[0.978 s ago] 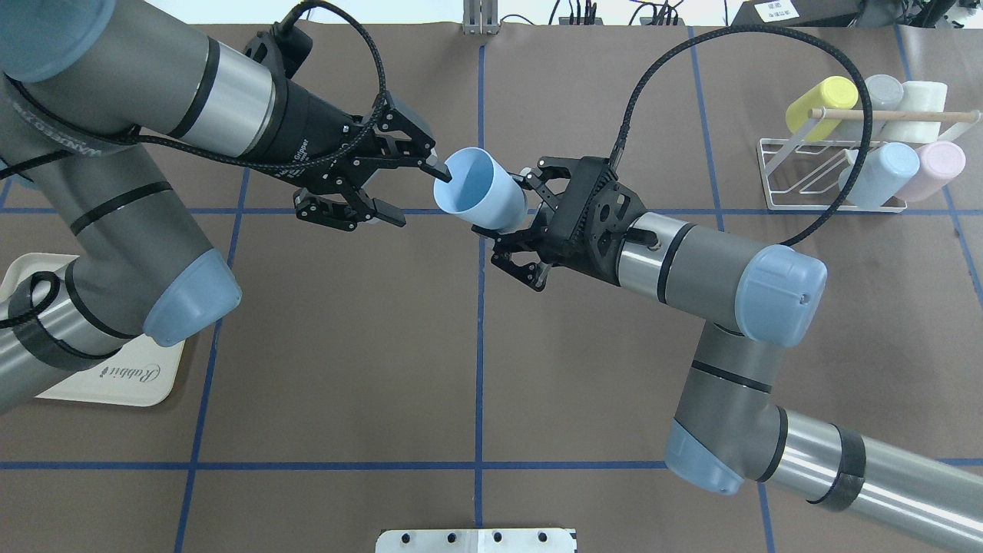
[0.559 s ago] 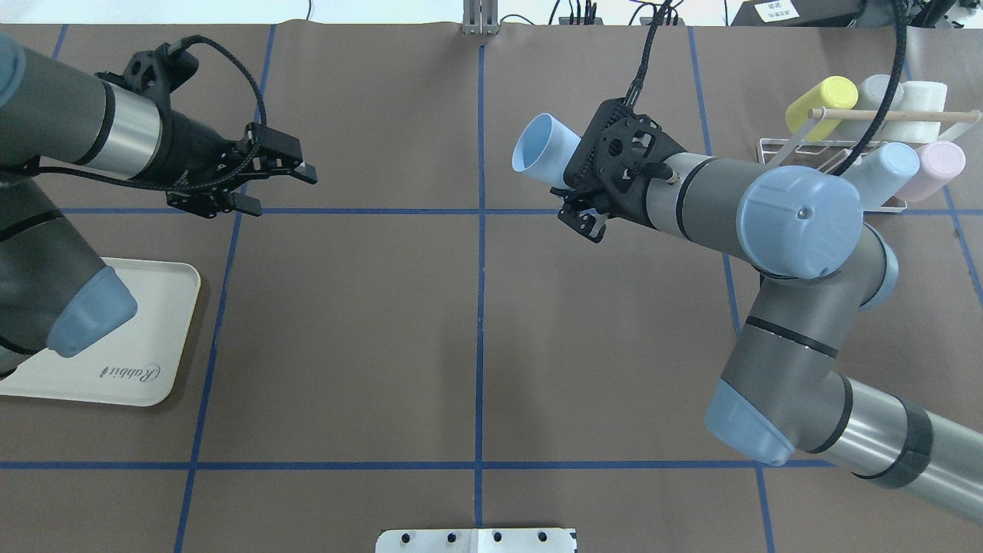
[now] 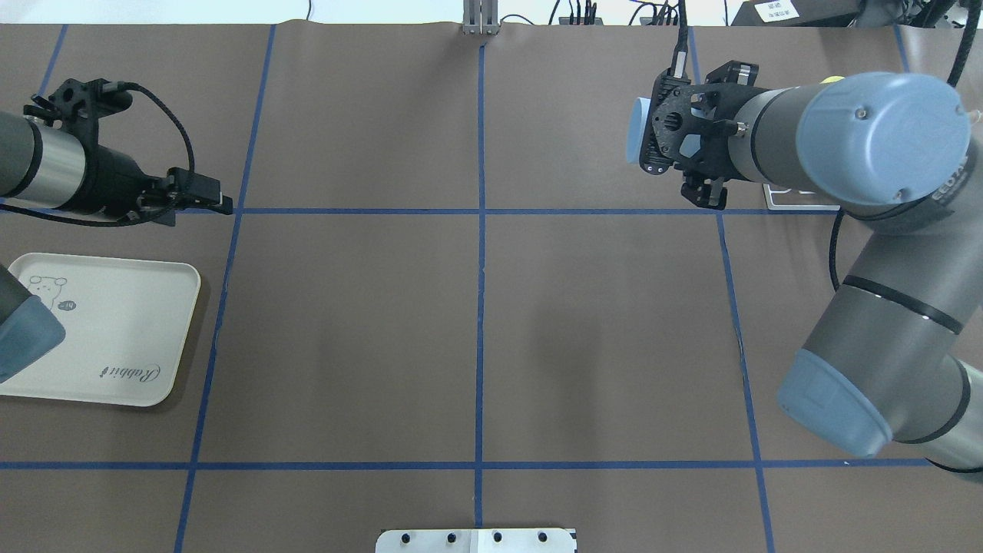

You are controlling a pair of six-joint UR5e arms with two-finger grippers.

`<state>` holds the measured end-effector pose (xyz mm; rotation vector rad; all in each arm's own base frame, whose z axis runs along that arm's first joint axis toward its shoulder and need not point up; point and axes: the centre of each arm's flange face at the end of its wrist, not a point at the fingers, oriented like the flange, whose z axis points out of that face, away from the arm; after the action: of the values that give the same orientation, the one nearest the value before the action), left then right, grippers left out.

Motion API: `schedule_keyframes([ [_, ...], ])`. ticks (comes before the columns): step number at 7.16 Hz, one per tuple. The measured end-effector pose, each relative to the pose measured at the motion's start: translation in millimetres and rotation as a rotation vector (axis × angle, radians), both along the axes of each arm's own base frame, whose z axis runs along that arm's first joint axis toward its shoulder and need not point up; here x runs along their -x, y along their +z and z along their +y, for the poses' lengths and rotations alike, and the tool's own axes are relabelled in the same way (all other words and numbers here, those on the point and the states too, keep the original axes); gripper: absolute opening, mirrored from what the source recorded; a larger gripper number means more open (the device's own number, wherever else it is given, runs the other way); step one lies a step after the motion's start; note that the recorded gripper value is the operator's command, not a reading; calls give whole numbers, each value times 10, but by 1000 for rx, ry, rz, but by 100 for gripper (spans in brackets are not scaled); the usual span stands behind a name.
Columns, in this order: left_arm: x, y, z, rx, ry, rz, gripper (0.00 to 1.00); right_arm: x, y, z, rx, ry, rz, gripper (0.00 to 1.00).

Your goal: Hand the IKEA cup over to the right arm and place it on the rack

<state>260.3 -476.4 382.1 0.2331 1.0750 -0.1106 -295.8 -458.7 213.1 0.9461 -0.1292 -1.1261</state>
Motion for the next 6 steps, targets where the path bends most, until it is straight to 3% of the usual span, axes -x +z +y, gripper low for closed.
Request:
schedule_keyframes([
  [3,478,446,-78,-124,53,-183,100,-467,420,-174,-14,-114,348,51],
  [6,568,382,-44,-143,60,-191,100,-804,990,-214,-85,-213,760,48],
])
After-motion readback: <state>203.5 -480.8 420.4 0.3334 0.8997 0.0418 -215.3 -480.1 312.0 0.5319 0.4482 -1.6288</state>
